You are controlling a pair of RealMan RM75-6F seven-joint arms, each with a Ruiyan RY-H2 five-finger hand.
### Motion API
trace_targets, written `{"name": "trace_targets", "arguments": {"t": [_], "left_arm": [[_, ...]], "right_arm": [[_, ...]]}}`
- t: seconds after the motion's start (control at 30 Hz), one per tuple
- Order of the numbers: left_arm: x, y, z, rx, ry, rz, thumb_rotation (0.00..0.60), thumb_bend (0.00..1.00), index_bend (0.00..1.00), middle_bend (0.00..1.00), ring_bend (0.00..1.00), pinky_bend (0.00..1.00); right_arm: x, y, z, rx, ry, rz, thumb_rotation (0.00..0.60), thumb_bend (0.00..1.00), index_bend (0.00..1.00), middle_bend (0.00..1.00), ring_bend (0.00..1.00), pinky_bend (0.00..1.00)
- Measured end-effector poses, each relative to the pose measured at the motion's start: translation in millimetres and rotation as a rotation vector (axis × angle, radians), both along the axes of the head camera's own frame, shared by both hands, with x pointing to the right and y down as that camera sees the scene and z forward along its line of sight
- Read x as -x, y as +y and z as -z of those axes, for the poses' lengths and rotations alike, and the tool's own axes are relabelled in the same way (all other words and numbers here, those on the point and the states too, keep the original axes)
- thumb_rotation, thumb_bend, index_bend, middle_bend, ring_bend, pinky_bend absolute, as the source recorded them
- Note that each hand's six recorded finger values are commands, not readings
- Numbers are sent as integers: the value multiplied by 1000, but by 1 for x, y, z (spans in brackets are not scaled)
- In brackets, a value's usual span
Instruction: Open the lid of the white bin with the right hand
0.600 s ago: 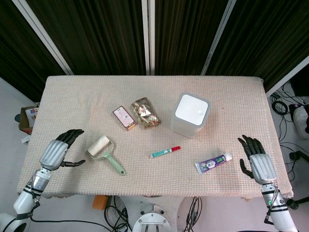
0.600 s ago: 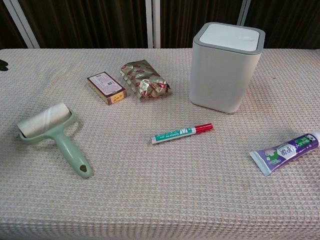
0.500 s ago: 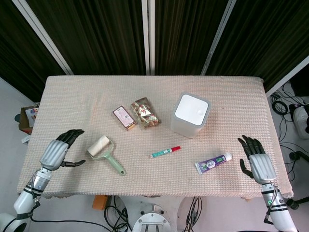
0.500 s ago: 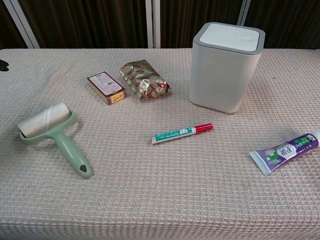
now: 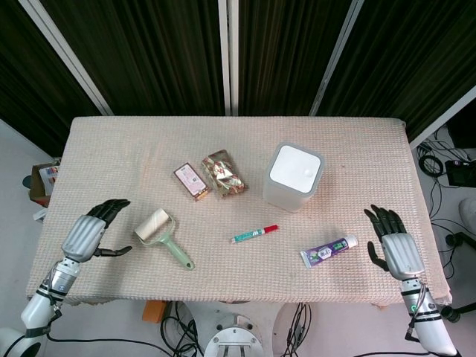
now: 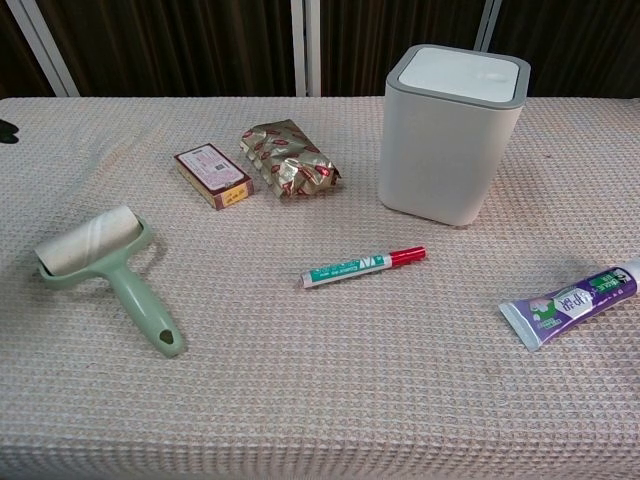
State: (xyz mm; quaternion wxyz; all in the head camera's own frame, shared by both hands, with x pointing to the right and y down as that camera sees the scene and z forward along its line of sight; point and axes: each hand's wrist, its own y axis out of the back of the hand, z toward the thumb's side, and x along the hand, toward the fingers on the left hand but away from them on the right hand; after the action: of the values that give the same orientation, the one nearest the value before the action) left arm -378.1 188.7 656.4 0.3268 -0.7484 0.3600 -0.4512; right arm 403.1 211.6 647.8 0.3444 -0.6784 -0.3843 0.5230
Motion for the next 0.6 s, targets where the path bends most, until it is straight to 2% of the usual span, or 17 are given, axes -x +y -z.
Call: {"name": "trace_targets", "arguments": {"t": [0.13,0.3,0.37,0.47,0.53,0.6], "left_arm": [[-4,0,-3,15,-2,-12,460,126,123,118,109,225],[-9,-1,-7,24,9,-18,459,126,123,118,109,225],[-9,-1,-8,27,9,-18,461,126,123,118,109,224],[-8,-1,-9,31,10,-13,461,126,123,118,109,225],[-7,-1,-9,35,13,-10,462,126,123,118,109,225],[-7,0,-9,38,17,-8,463,126,123,118,109,225]], "right_arm": [[16,-19,11,-61,2,37,600,435,0,0,0,0],[53,-65,40,-198,-20,89,600,432,0,17,0,0],[66,-80,46,-225,-7,115,600,481,0,65,0,0],[77,-94,47,-227,54,158,600,664,0,182,0,0],[85,-101,46,-220,97,187,600,733,0,249,0,0],[96,-108,42,-194,140,220,600,758,0,272,0,0]]}}
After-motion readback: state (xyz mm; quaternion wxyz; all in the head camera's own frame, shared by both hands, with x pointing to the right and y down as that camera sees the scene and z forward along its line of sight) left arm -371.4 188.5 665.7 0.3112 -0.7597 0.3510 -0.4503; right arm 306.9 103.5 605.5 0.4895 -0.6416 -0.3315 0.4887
